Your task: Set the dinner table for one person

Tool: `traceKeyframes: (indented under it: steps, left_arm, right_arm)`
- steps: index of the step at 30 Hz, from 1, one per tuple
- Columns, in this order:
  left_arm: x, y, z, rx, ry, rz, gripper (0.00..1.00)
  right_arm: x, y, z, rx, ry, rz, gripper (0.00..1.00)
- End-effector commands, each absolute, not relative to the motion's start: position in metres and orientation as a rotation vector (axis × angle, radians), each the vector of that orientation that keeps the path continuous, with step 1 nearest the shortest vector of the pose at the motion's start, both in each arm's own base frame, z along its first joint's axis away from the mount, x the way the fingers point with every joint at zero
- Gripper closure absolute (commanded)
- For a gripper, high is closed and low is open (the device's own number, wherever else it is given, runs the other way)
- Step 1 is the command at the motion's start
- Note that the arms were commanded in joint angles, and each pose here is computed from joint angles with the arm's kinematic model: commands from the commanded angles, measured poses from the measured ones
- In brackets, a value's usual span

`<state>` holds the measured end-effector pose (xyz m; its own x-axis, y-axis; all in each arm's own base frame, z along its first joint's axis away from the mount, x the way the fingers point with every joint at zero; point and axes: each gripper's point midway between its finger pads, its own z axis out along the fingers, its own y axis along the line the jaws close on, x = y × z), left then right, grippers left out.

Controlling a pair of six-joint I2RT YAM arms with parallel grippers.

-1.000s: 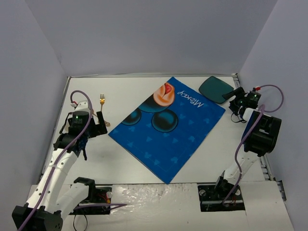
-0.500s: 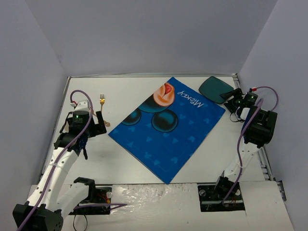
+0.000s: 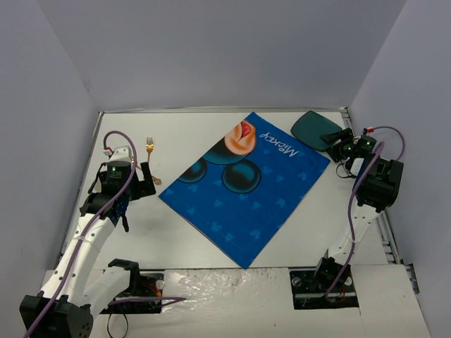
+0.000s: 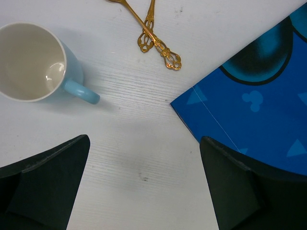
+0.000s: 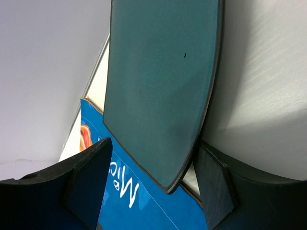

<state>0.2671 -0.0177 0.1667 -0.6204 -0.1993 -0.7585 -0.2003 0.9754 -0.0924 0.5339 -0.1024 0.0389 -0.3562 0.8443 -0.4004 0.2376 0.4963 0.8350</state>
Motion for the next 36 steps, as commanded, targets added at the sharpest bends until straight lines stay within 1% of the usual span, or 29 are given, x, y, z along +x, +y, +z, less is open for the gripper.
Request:
traceKeyframes:
  steps: [1,6,8,9,15,22,23,32,36]
  left_arm:
    - [0.279,-0.014,0.182,-0.287,2.19,0.008,0.03]
    - [0.279,-0.014,0.181,-0.287,2.193,0.008,0.03]
    - [0.279,-0.014,0.181,-0.289,2.193,0.008,0.03]
    - [0.279,-0.014,0.181,-0.288,2.193,0.007,0.03]
    - [0.278,-0.014,0.181,-0.289,2.191,0.009,0.03]
    - [0.279,-0.015,0.182,-0.288,2.189,0.005,0.03]
    - [0.279,-0.015,0.183,-0.287,2.186,0.002,0.03]
    - [0.279,-0.016,0.184,-0.284,2.181,-0.006,0.03]
    - [0.279,-0.016,0.184,-0.286,2.179,-0.007,0.03]
  right_arm:
    - [0.532,-0.102,0.018,0.975,1.873,0.889,0.38]
    - [0.533,-0.102,0.015,1.002,1.848,0.904,0.45]
    - [0.534,-0.102,0.015,1.015,1.835,0.914,0.5]
    - [0.533,-0.102,0.013,1.024,1.834,0.919,0.51]
    - [0.535,-0.102,0.017,1.042,1.791,0.942,0.8]
    - [0.549,-0.102,0.071,0.984,1.636,1.034,1.0]
    - [0.549,-0.101,0.075,0.994,1.626,1.046,1.0]
    - [0.551,-0.086,0.193,0.807,1.352,1.231,1.0]
    - [0.544,-0.069,0.227,0.741,1.306,1.293,1.0]
